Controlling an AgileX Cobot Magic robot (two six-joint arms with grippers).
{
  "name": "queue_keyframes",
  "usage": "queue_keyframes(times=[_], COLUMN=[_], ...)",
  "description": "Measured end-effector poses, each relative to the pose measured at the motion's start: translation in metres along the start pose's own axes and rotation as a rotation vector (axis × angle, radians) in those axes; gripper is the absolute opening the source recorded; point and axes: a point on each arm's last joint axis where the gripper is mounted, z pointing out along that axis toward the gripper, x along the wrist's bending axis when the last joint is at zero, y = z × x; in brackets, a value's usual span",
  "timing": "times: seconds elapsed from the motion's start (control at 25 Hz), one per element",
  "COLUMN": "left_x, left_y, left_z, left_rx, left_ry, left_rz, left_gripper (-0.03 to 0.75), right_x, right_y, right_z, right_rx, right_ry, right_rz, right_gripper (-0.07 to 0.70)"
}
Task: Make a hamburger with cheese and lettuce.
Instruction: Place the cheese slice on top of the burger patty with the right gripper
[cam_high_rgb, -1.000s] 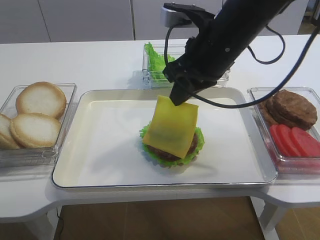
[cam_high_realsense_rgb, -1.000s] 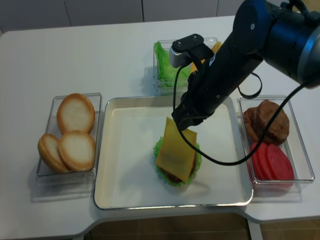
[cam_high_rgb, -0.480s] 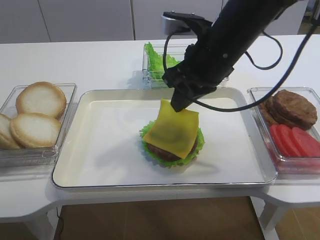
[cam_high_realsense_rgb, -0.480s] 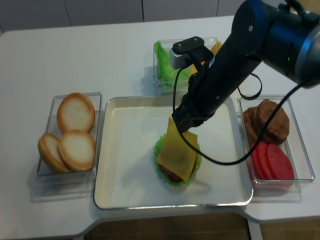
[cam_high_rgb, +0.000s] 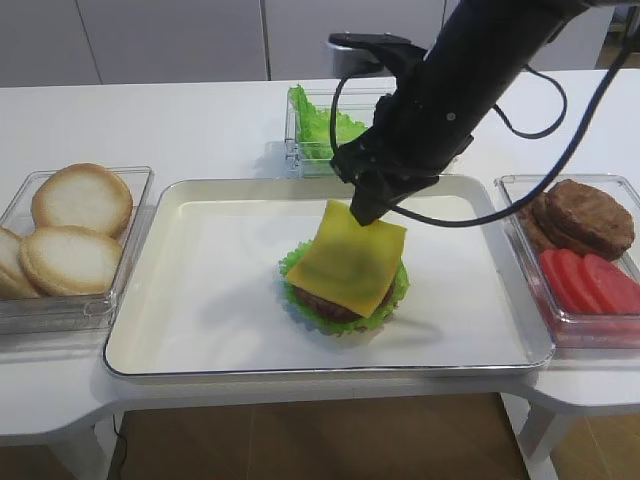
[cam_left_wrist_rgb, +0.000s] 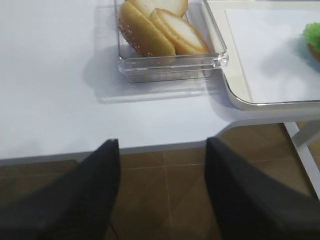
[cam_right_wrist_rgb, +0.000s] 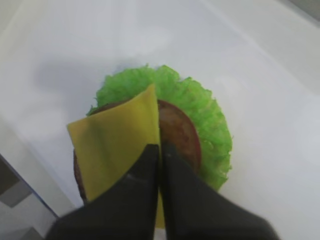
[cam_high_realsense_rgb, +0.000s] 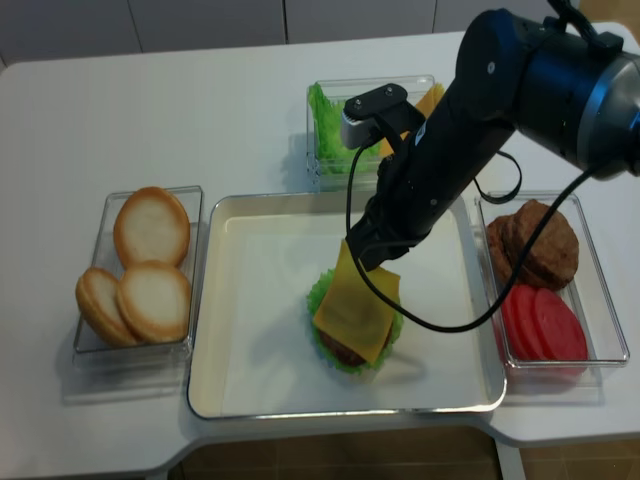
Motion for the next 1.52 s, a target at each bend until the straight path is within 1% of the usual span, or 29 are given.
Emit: queue_keyframes(times=[0.16,0.24,0.48,0.6,0.8,0.92,1.16,1.32,1.52], left_x=[0.0,0.0,0.0,0.0,0.0,0.0,0.0,0.0,0.0], left_y=[0.0,0.0,0.0,0.0,0.0,0.0,0.0,0.0,0.0], left_z=[0.0,0.0,0.0,0.0,0.0,0.0,0.0,0.0,0.0], left_rx=[0.0,0.0,0.0,0.0,0.0,0.0,0.0,0.0,0.0], left_ry=[0.0,0.0,0.0,0.0,0.0,0.0,0.0,0.0,0.0], left_rz=[0.0,0.0,0.0,0.0,0.0,0.0,0.0,0.0,0.0], left_gripper=[0.407,0.407,0.407,0.407,0.407,0.407,0.407,0.407,0.407], right_x=[-0.004,-0.004,-0.005,-0.002,0.005,0.005,0.001,-0.003,-0.004], right_y=[-0.001,-0.001,-0.002,-0.001,0.001,0.001,-0.002,-0.002,-0.002], right_z=[0.002,0.002,0.004,0.006,0.006,0.006,0.006,0.006,0.007], right_rx=[0.019,0.02,0.027,0.021,0.005,0.008,0.032,0.037,0.031], right_ry=[-0.035,-0.039,-0.033,0.004,0.083,0.093,0.038,0.004,-0.007], right_rz=[-0.001,0.008,0.085,0.111,0.098,0.091,0.059,0.05,0.049], right_gripper=[0.006,0.006,0.006,0.006,0.006,0.006,0.006,0.006,0.006])
